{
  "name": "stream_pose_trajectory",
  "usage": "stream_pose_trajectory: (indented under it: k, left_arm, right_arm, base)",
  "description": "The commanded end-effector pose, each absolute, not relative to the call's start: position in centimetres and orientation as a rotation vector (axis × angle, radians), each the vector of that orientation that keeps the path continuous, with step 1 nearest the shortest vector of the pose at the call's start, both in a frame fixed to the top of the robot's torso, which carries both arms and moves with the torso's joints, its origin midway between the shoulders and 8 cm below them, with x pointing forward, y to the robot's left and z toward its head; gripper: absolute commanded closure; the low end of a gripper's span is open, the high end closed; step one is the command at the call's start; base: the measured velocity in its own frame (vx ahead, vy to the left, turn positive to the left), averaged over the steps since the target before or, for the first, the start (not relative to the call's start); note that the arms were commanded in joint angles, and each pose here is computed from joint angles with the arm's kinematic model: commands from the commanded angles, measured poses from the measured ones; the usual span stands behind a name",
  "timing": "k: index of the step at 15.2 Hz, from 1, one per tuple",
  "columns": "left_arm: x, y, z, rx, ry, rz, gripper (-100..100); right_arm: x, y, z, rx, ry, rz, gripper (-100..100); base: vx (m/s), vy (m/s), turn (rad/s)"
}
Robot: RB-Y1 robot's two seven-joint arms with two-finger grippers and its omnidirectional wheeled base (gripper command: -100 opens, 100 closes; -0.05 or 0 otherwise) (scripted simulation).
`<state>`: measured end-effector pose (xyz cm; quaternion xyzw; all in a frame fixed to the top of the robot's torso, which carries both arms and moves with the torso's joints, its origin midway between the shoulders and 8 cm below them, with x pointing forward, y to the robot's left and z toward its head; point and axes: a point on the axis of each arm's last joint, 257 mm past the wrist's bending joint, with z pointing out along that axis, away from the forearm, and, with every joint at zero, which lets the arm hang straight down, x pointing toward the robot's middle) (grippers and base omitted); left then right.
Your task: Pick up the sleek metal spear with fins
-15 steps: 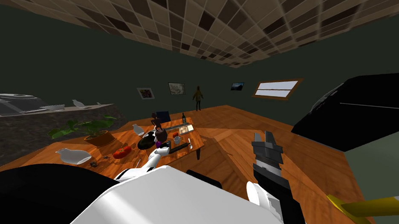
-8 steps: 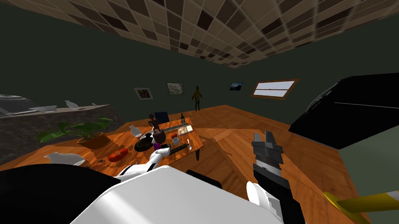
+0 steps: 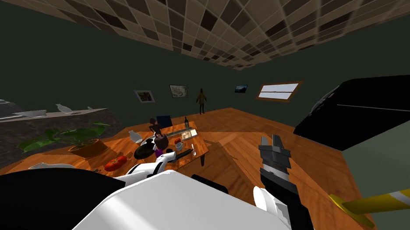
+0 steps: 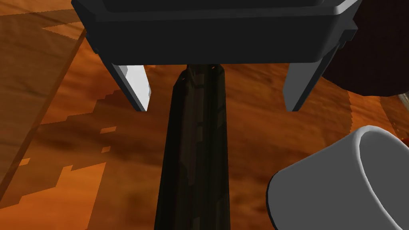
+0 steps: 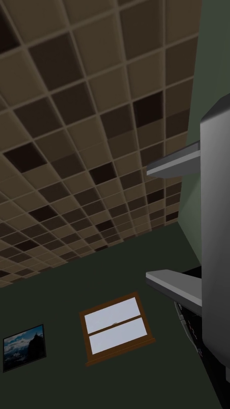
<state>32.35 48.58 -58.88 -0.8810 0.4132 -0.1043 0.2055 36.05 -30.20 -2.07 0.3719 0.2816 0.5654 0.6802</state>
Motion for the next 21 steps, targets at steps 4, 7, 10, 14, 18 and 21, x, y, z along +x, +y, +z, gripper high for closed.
stream_pose_trajectory:
  k: [4, 7, 10, 14, 18, 21]
  left_arm:
    - [31.6, 47.6, -59.5, -2.506, 1.148, -0.268, -100]
    - [30.2, 46.2, -60.8, -2.503, 1.159, -0.271, -100]
    - [30.0, 46.0, -61.0, -2.502, 1.161, -0.271, -100]
    - [29.6, 45.6, -61.5, -2.502, 1.163, -0.272, 100]
    - [29.5, 45.6, -61.5, -2.504, 1.164, -0.27, 100]
    - [30.2, 46.2, -60.8, -2.503, 1.159, -0.271, 100]
  right_arm:
    - [36.0, -30.2, -2.1, 0.835, 0.632, 1.269, 0]
    - [36.0, -30.2, -2.1, 0.835, 0.632, 1.269, 0]
    - [36.0, -30.2, -2.1, 0.835, 0.632, 1.269, 0]
    - [36.0, -30.2, -2.1, 0.835, 0.632, 1.269, 0]
    - [36.1, -30.2, -2.1, 0.835, 0.632, 1.269, 0]
    - [36.1, -30.2, -2.1, 0.835, 0.632, 1.269, 0]
  base:
    - [0.032, 0.022, -0.027]
    - [0.076, 0.044, 0.041]
    - [0.061, 0.045, 0.013]
    - [0.036, 0.021, 0.014]
    - [0.0, 0.0, 0.0]
    - [-0.042, -0.032, -0.027]
